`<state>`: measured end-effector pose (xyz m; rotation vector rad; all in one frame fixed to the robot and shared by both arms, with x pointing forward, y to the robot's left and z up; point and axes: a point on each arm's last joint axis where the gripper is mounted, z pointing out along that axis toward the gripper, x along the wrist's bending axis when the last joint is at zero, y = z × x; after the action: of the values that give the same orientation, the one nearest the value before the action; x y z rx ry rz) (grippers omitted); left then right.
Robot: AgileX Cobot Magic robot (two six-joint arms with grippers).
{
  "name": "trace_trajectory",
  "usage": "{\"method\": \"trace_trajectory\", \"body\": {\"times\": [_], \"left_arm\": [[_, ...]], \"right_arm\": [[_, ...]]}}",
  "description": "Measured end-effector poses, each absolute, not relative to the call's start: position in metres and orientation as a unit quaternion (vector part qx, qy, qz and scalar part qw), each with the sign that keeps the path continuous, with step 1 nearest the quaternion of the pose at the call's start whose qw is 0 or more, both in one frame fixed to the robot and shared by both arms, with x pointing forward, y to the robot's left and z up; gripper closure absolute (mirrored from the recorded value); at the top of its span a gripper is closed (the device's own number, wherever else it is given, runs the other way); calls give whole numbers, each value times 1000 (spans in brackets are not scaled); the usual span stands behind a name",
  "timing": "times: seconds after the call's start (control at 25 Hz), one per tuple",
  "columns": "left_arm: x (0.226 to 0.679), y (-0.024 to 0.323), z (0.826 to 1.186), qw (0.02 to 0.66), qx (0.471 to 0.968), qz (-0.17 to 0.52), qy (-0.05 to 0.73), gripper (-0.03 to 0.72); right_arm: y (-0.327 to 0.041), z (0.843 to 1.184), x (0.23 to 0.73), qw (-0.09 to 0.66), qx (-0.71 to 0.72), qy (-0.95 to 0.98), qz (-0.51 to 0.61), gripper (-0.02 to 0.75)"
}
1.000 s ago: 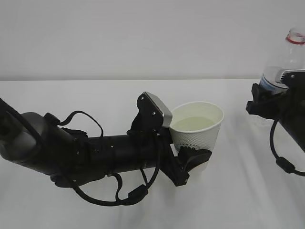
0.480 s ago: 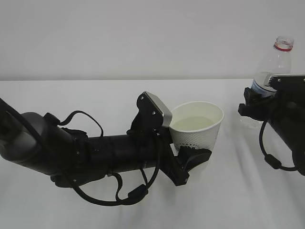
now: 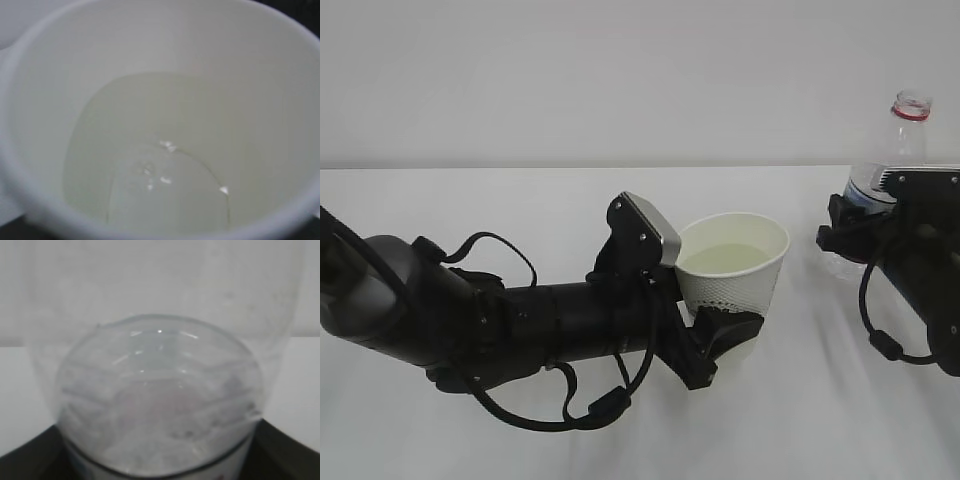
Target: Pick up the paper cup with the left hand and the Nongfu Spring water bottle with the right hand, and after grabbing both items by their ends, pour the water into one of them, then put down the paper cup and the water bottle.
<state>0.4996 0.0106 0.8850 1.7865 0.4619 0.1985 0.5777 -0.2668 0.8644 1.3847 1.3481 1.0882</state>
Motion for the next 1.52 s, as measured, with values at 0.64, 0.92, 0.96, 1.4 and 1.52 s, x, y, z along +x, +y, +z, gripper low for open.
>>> {"method": "trace_trajectory", "body": {"times": [0.64,0.92,0.96,1.4,1.52], "left_arm": [[500,11,885,599,770,86,199,197],[500,11,885,599,770,86,199,197],[500,11,885,599,770,86,199,197],[500,11,885,599,770,86,199,197],[500,11,885,599,770,86,199,197]], "right_arm": [[-265,865,578,431,564,535,458,78],[-262,865,578,426,554,545,463,76],[-262,866,577,426,552,546,464,76],[-263,894,556,438,533,545,476,76],[-264,891,546,432,537,552,469,76]]}}
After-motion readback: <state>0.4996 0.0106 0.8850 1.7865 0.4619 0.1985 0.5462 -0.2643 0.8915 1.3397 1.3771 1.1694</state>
